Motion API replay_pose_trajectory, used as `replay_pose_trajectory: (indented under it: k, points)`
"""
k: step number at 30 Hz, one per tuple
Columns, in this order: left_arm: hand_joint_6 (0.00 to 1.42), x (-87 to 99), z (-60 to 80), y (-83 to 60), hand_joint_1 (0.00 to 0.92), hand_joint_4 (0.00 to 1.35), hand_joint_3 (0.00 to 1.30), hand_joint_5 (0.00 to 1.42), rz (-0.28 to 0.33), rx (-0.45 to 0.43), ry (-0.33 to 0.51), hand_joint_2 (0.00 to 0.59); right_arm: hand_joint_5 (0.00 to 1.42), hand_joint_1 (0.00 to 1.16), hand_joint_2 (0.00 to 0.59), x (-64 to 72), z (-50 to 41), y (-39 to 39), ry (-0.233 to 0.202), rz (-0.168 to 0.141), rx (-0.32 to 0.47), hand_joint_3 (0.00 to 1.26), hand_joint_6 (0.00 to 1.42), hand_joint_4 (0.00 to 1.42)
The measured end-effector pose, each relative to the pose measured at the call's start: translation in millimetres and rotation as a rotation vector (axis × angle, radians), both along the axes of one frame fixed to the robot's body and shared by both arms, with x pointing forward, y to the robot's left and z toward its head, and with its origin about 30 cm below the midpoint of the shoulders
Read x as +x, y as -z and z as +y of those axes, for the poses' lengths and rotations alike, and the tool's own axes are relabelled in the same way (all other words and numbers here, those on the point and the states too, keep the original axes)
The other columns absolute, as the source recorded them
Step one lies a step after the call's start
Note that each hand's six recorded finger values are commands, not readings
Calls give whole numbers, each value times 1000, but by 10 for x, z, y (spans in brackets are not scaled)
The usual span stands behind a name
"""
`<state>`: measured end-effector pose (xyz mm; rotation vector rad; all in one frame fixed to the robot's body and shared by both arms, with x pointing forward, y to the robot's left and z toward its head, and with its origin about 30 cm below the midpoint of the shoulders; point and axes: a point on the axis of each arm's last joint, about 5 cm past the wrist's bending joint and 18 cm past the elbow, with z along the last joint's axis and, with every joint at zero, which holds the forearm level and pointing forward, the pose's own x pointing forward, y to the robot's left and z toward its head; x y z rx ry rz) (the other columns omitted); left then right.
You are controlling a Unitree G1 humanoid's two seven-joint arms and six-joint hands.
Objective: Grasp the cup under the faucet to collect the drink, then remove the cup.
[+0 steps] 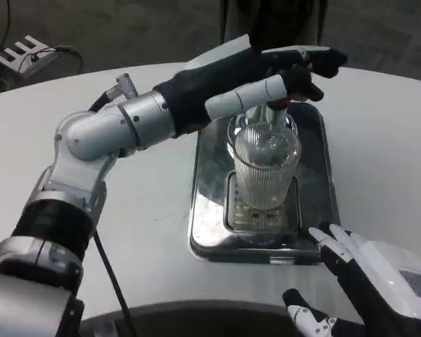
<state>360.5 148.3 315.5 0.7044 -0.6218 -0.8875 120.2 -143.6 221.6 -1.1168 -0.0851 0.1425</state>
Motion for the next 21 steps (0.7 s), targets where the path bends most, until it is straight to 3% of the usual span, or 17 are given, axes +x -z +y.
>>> replay_pose_trajectory:
  k: [7,9,13,17,18,20,21]
  points:
    - [162,-1,-32,27,0,137,200,262,-28,21,-14,80,0,371,462,9,-52,8,20,16,60,114,76,0]
    - [161,-2,-47,25,0,137,200,260,-45,35,-19,80,3,362,461,13,-66,15,23,27,110,115,88,0]
    - [161,-2,-71,23,0,137,201,255,-60,48,-22,80,47,406,400,23,-104,31,22,38,210,106,110,2]
    - [160,-7,-83,2,0,131,195,251,-90,81,-29,52,95,550,287,44,-141,35,21,-11,312,57,166,22]
    - [160,-8,-87,4,0,130,194,251,-96,85,-31,48,97,570,275,60,-139,26,22,-42,342,33,169,22]
    - [160,-9,-89,3,0,128,192,251,-103,91,-34,34,104,597,268,93,-130,22,24,-70,362,4,173,22]
    - [160,-10,-83,1,0,128,192,250,-110,99,-39,23,108,617,259,189,-105,38,17,-89,396,1,175,32]
